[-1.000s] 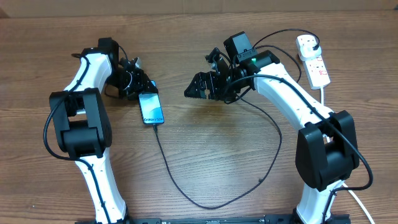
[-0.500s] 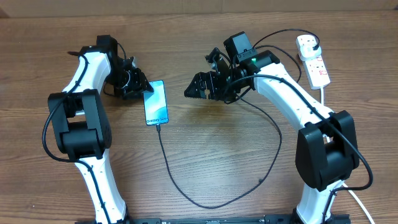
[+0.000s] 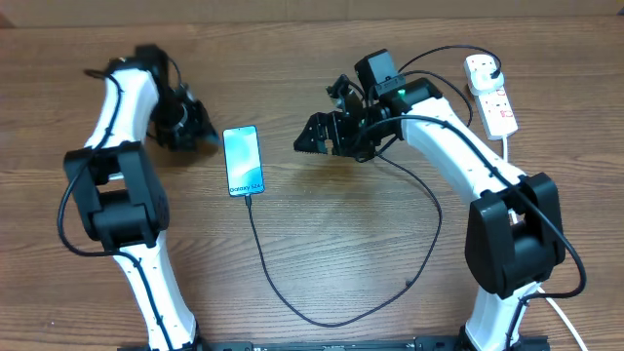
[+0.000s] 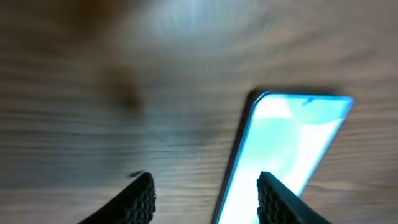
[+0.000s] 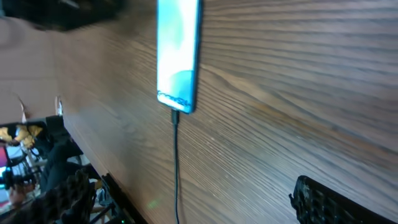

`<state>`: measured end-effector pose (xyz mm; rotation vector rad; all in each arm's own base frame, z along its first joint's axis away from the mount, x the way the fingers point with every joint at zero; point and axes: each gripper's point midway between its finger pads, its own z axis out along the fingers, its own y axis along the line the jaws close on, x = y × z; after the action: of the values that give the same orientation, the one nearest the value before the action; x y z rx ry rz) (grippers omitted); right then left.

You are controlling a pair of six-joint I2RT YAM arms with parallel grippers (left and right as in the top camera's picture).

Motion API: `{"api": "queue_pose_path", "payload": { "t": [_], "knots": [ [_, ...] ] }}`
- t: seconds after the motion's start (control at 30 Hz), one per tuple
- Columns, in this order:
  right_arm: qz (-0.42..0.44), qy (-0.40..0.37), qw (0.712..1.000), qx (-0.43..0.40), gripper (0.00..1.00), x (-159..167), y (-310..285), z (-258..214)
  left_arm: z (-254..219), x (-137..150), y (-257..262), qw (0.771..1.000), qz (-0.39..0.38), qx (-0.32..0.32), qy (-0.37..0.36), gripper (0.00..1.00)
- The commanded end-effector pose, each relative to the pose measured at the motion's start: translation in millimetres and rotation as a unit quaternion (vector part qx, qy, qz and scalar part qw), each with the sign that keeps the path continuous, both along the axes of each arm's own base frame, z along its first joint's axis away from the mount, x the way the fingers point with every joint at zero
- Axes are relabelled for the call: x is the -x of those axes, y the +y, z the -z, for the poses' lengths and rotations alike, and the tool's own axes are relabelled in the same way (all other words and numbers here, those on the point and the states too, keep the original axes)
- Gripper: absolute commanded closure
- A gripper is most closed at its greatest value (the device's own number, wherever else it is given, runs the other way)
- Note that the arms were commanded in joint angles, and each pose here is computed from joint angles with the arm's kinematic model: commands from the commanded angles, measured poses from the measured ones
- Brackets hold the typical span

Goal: Plug charger to phone and switch on socket
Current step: 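Release the phone and raise both grippers away from it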

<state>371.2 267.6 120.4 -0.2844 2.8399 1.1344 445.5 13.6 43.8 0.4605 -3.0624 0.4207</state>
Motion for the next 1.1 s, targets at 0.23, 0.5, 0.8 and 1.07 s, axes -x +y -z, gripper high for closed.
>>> {"api": "queue_pose_path", "payload": {
  "t": [0.23,0.5,0.8,1.07],
  "knots": [
    [0.153,-0.125,0.979,0.045,0.0,-39,-124,-107,-224,-22,13,0.968,-0.017,-0.05,-0.245,0.16],
    [0.312,-0.126,0.938,0.084,0.0,-42,-259,-128,-257,5,10,0.963,-0.017,-0.053,-0.263,0.0],
    [0.45,-0.137,0.862,0.189,0.0,-46,-373,-121,-251,2,11,0.965,-0.018,-0.054,-0.257,0.0],
    [0.475,-0.151,0.835,0.232,0.0,-73,-407,-97,-251,2,11,0.965,-0.018,-0.054,-0.257,0.0]
  ]
}}
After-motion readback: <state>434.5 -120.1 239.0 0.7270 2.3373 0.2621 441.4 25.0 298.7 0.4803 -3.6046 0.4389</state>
